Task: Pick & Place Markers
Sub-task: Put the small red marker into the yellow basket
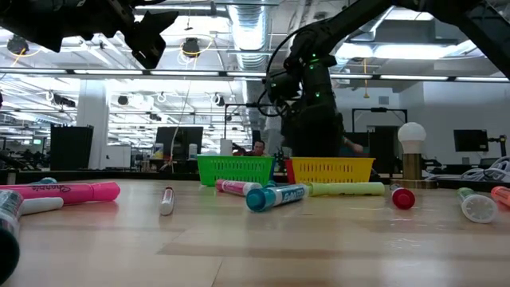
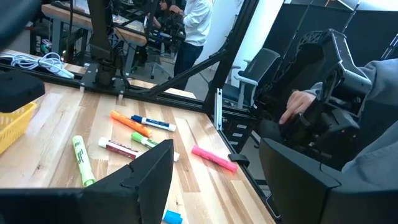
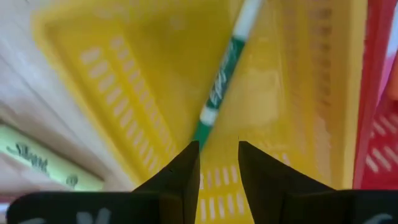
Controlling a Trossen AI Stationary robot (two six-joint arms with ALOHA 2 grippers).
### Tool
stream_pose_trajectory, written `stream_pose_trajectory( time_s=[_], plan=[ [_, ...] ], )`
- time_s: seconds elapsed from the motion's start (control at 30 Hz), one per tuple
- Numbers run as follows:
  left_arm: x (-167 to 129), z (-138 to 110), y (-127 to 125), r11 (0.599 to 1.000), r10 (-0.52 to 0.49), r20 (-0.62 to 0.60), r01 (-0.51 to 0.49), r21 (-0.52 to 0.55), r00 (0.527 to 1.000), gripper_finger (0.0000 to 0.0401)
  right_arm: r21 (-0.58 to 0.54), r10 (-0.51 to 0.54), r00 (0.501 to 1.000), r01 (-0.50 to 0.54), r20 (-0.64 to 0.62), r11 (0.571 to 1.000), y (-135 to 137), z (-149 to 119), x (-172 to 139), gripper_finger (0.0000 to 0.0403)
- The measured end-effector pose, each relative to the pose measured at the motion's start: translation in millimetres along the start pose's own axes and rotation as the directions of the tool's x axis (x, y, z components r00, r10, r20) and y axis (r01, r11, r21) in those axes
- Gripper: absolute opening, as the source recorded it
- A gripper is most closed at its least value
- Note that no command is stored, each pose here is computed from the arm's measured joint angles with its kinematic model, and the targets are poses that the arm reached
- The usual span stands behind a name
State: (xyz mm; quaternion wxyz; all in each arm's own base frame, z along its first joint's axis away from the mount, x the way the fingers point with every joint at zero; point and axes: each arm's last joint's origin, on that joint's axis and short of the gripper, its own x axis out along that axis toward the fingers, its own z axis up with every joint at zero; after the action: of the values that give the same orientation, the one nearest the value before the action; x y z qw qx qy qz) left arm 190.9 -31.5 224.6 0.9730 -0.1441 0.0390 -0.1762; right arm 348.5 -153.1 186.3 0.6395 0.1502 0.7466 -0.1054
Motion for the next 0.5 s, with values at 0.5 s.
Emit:
stream_pose_trajectory(
  time_s=[0.5],
  plan=[
    [0.1, 0.6, -0.2, 1.000, -0.001, 0.005, 0.001, 0.001, 1.000, 0.0237, -0.095, 0.020, 0.909, 0.021, 0.416, 0.995, 59.7, -65.3, -112.2, 0.0102]
  ],
)
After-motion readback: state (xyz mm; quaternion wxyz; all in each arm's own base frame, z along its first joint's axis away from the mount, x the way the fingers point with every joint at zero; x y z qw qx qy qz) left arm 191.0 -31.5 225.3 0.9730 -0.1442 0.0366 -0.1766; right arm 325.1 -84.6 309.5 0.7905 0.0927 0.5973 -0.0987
